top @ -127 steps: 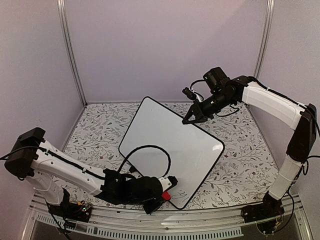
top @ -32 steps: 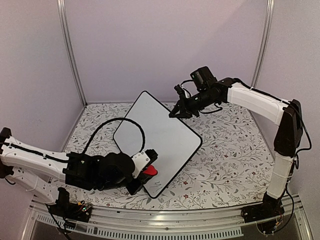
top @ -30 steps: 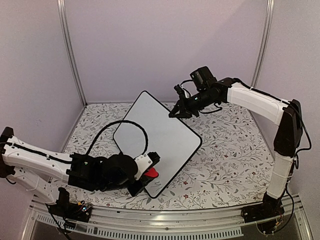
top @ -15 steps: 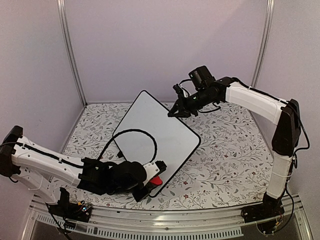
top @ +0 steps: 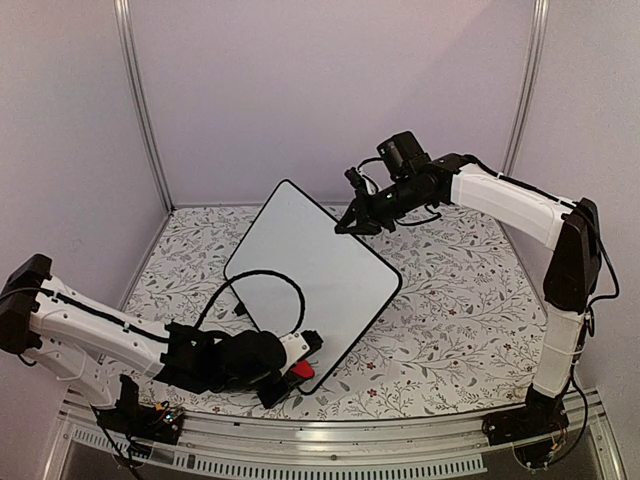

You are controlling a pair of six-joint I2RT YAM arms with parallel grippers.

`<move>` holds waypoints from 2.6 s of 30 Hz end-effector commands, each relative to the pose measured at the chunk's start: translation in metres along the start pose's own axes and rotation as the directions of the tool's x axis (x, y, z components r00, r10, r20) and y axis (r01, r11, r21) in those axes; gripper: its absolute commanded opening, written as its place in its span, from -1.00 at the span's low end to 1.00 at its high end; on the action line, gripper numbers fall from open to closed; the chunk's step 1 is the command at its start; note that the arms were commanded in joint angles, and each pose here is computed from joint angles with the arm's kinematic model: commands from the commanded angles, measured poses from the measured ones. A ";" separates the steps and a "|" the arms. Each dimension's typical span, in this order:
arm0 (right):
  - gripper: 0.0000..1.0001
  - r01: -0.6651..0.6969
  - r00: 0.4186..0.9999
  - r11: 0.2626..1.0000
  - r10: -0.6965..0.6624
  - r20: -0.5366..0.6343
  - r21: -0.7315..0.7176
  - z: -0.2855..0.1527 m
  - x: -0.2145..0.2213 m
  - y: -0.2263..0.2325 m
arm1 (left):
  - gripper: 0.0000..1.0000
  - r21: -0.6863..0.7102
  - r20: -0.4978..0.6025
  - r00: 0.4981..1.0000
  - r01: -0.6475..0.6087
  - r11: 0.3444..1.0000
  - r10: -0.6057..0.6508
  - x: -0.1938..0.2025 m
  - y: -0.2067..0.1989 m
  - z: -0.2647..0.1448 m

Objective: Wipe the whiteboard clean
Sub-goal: Erase the center of the whiteboard.

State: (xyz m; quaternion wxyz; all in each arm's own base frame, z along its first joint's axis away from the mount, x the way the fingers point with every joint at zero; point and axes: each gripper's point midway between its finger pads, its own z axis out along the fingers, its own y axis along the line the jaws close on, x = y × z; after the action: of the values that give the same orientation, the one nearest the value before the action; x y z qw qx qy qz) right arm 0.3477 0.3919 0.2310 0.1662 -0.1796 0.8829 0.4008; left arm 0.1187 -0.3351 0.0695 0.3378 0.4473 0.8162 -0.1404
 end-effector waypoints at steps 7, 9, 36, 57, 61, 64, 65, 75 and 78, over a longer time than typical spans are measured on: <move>-1.00 0.040 0.999 0.999 -0.039 0.032 -0.005 0.007 -0.010 0.005 | -1.00 -0.019 -0.068 0.994 0.087 0.996 -0.088 0.031 0.014 0.003; -1.00 0.039 0.999 0.999 -0.039 0.030 -0.003 0.007 -0.010 0.005 | -1.00 -0.013 -0.054 0.994 0.091 0.996 -0.091 0.027 0.013 0.001; -1.00 0.040 0.999 0.999 -0.040 0.016 -0.014 0.012 -0.010 0.007 | -1.00 0.063 0.053 0.989 0.136 0.989 -0.139 -0.027 0.010 0.013; -1.00 0.035 0.999 0.999 -0.035 0.004 -0.011 0.015 -0.008 0.005 | -1.00 0.009 -0.102 0.967 0.237 0.971 -0.235 0.039 0.011 0.017; -1.00 0.037 0.999 0.999 -0.037 0.004 -0.012 0.014 -0.009 0.005 | -1.00 -0.025 -0.130 0.959 0.251 0.968 -0.253 0.052 0.015 0.015; -1.00 0.035 0.999 0.999 -0.035 0.004 -0.011 0.014 -0.008 0.006 | -1.00 -0.041 -0.149 0.951 0.268 0.963 -0.271 0.062 0.018 0.013; -1.00 0.036 0.999 0.999 -0.036 0.004 -0.011 0.014 -0.008 0.006 | -1.00 -0.039 -0.153 0.949 0.271 0.962 -0.274 0.064 0.017 0.012; -1.00 0.035 0.999 0.999 -0.035 -0.007 -0.010 0.016 -0.006 0.004 | -1.00 -0.037 -0.030 0.957 0.287 0.957 -0.288 0.031 0.026 -0.010; -1.00 0.035 0.999 0.999 -0.035 -0.008 -0.010 0.016 -0.005 0.004 | -1.00 -0.016 0.052 0.957 0.288 0.958 -0.286 0.002 0.027 -0.023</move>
State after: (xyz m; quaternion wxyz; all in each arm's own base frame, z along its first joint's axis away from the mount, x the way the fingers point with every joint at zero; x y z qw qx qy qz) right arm 0.3479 0.3985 0.2328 0.1626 -0.1908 0.8797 0.4040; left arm 0.1203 -0.2957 0.0496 0.2926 0.3255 0.8826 -0.1716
